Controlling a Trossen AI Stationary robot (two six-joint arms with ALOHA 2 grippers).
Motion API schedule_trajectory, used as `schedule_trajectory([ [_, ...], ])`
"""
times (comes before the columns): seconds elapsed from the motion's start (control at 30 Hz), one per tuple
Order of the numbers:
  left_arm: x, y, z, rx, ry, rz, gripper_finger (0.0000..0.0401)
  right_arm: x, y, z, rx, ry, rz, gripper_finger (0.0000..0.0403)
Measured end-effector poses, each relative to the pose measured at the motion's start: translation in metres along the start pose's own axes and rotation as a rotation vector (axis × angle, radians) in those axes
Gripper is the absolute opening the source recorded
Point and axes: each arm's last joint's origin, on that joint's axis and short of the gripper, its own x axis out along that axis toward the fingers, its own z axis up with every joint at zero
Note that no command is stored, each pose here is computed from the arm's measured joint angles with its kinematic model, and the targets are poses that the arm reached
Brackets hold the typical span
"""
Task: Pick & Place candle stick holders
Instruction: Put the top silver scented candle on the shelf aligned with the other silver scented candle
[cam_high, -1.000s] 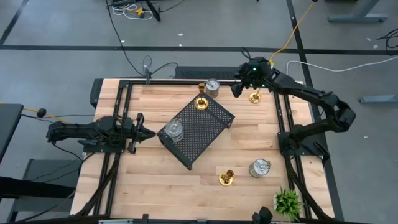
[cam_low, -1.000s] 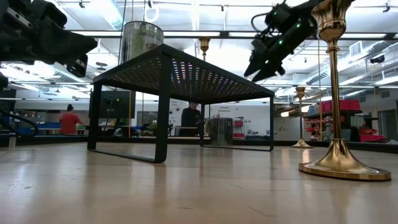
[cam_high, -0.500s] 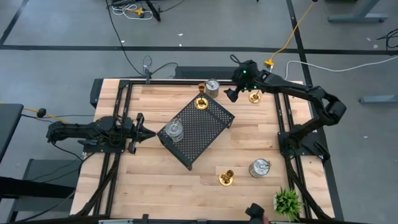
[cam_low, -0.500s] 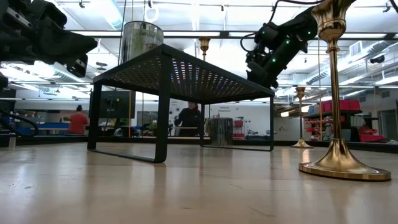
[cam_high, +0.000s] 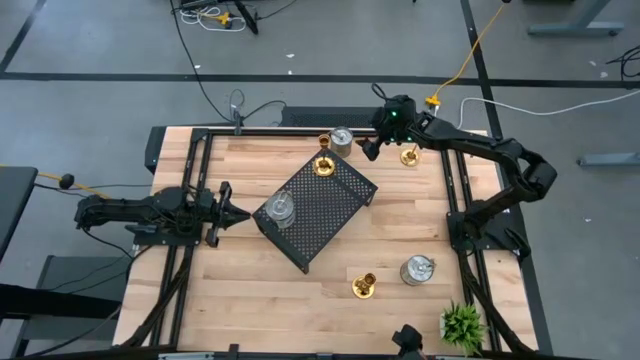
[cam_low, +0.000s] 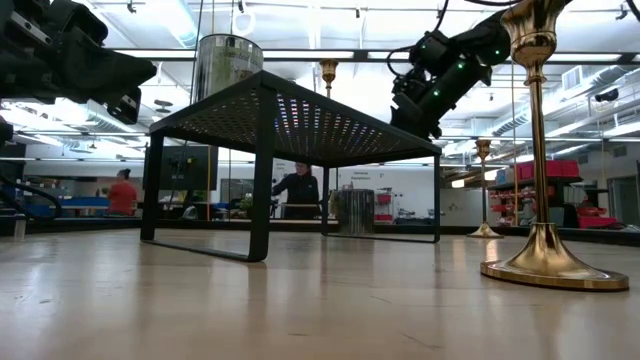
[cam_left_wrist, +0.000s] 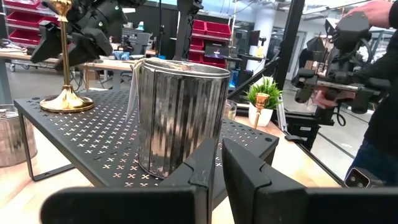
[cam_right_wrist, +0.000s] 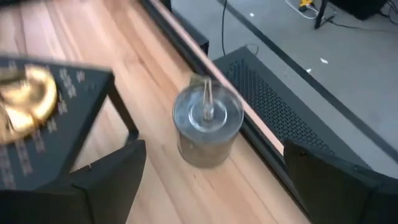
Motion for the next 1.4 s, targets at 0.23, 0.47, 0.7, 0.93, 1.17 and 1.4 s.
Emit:
schedule_trajectory([
  [0.23,0.000,0.000,0.000,0.000,-0.001,0.000,0.0039,0.000,-0.001,0.007,0.014,-0.068,-0.007,0.0382],
  [0.47,0.000,0.000,0.000,0.000,0.000,0.000,0.0039,-0.001,-0.005,0.007,0.111,-0.074,-0.069,0.0386],
  [0.7,0.000,0.000,0.000,0.000,0.000,0.000,0.0039,-0.001,-0.005,0.007,0.144,-0.076,-0.083,0.0397],
  [0.93,0.000,0.000,0.000,0.000,0.000,0.000,0.0039,-0.002,-0.010,0.007,0.046,-0.081,-0.028,0.0393],
  [1.17,0.000,0.000,0.000,0.000,0.000,0.000,0.0039,0.010,-0.016,0.002,0.008,-0.049,-0.030,0.0392],
  [1.4,0.000,0.000,0.000,0.000,0.000,0.000,0.0039,0.038,-0.020,0.003,0.013,0.013,-0.022,0.0395],
])
